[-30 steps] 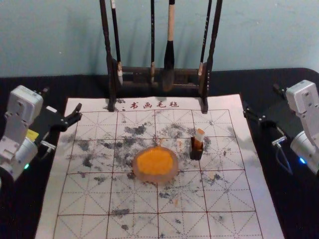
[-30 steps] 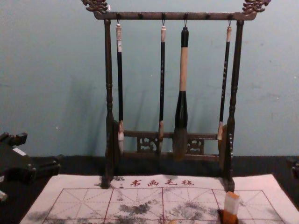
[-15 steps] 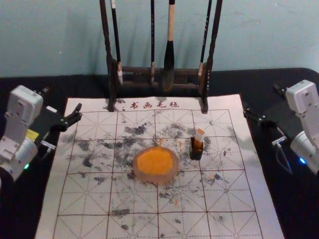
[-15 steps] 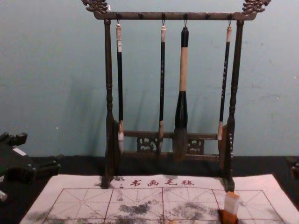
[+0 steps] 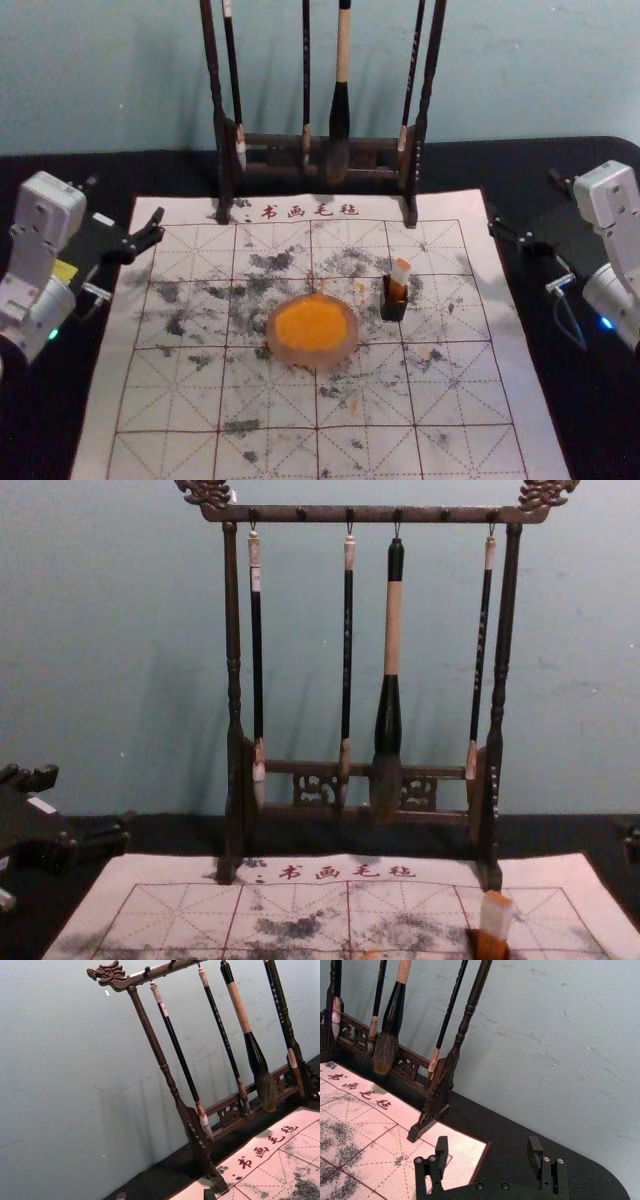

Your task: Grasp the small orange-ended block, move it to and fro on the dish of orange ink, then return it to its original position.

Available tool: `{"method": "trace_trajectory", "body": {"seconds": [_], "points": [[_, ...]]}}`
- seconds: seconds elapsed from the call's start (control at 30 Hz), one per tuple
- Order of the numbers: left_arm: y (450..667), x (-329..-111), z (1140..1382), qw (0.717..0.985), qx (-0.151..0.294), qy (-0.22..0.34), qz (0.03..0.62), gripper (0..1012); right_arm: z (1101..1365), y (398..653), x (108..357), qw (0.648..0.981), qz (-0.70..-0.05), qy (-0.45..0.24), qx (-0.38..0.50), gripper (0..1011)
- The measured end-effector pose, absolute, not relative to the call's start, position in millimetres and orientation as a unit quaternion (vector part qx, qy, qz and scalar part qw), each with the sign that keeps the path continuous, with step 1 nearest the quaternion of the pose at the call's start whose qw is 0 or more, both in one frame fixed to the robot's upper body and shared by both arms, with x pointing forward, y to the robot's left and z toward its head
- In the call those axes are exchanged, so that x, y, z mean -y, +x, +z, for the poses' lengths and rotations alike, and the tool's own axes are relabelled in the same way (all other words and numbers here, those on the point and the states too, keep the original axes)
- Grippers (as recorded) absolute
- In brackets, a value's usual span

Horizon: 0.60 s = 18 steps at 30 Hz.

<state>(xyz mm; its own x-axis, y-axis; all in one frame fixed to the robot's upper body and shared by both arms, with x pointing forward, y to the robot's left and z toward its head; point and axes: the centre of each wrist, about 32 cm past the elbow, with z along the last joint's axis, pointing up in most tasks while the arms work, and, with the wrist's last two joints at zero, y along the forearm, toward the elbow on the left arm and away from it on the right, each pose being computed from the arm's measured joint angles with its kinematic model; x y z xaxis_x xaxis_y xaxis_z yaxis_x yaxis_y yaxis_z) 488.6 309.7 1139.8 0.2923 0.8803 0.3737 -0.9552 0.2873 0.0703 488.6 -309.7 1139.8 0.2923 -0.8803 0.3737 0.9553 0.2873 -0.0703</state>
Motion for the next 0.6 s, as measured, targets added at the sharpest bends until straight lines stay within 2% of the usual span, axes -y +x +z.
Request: {"method": "trace_trajectory", "body": {"seconds": [0.27,0.6], "points": [[489,-310,1140,0.791,0.132,0.141,0.58,1001,1139,487,311,0.796,-0.575,-0.14,0.128,1002],[489,-310,1140,0.791,0.132,0.141,0.58,1001,1137,465,312,0.836,-0.525,-0.127,0.091,1000]]}}
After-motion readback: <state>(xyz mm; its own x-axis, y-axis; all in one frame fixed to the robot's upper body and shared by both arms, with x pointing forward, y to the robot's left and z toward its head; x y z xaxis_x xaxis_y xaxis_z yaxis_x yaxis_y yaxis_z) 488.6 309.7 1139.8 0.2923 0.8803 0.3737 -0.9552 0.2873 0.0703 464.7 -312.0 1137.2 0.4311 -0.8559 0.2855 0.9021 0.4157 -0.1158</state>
